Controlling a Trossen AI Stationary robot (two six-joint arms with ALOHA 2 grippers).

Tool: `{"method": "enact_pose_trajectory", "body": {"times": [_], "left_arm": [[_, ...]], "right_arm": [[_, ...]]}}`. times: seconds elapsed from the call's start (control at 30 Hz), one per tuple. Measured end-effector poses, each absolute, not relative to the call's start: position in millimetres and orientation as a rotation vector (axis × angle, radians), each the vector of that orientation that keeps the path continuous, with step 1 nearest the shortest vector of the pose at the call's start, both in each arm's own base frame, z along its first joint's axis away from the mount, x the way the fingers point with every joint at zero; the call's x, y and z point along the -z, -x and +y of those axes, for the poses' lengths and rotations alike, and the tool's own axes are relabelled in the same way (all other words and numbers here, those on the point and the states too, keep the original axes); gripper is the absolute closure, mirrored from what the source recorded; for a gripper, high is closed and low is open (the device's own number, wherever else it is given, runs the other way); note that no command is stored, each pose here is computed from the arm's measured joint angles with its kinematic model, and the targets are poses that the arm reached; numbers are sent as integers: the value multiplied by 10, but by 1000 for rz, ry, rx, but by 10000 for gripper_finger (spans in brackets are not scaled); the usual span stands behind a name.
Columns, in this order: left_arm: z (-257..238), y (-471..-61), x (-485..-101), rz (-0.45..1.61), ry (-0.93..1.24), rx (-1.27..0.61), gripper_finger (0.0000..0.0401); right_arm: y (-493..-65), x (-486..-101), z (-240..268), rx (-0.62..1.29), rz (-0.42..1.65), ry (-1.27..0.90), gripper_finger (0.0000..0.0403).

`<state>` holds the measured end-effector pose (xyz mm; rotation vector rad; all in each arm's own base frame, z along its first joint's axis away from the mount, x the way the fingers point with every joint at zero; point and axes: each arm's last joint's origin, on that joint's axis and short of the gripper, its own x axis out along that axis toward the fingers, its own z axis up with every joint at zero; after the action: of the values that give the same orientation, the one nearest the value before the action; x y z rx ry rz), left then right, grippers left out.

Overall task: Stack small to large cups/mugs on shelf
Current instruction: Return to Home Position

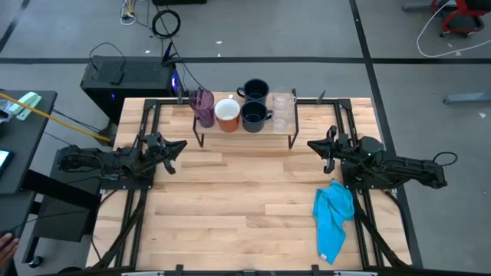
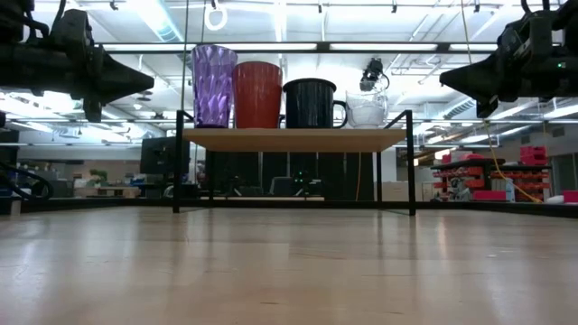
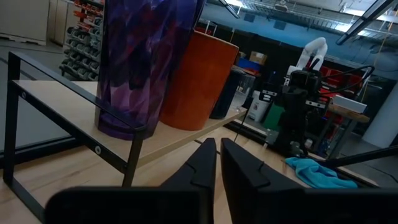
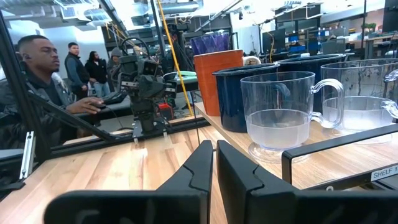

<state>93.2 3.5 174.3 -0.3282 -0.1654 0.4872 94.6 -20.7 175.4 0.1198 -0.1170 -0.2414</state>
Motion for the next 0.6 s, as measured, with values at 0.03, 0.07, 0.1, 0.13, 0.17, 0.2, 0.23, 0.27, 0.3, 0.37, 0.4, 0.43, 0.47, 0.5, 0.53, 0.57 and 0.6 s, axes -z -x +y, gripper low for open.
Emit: {"method": "enact_pose_trajectory", "body": {"times": [0.03,0.07,0.1,0.13,0.17,0.2,0.23,0.27,0.3,0.37,0.4,0.43,0.47,0.5,0.53,0.57,0.6], "left_arm": [[35,-932,-1743,-165,328,-487,372],[35,-932,-1742,-165,327,-487,373],[35,-932,-1742,-165,328,-487,373],[35,-932,-1743,-165,328,-488,373],[35,-932,-1742,-165,328,-487,372],[35,-933,-1742,-165,327,-487,371],[35,-932,-1743,-165,328,-488,369],[35,-932,-1742,-165,328,-487,367],[35,-933,-1742,-165,328,-487,366],[35,-932,-1743,-165,328,-487,363],[35,-933,-1742,-165,328,-487,362],[35,-932,-1743,-165,328,-487,362],[35,-933,-1742,-165,328,-487,361],[35,-932,-1743,-165,327,-487,361],[35,-932,-1743,-165,328,-487,360],[35,-932,-1743,-165,328,-487,361],[35,-932,-1742,-165,328,-487,361]], "right_arm": [[-946,-1754,-207,242,-117,-120,373],[-946,-1754,-207,241,-117,-120,373],[-946,-1754,-207,242,-117,-120,373],[-946,-1754,-207,242,-117,-120,373],[-946,-1754,-207,241,-117,-120,373],[-946,-1754,-207,241,-117,-120,373],[-946,-1754,-207,242,-117,-120,373],[-946,-1754,-207,242,-117,-120,373],[-946,-1754,-207,241,-117,-120,373],[-946,-1754,-207,241,-117,-120,373],[-946,-1754,-207,241,-117,-120,373],[-946,-1754,-207,241,-117,-120,373],[-946,-1754,-207,242,-117,-120,373],[-946,-1754,-207,241,-117,-120,373],[-946,-1754,-207,241,-117,-120,373],[-946,-1754,-207,242,-117,-120,373],[-946,-1754,-207,241,-117,-120,373]]}}
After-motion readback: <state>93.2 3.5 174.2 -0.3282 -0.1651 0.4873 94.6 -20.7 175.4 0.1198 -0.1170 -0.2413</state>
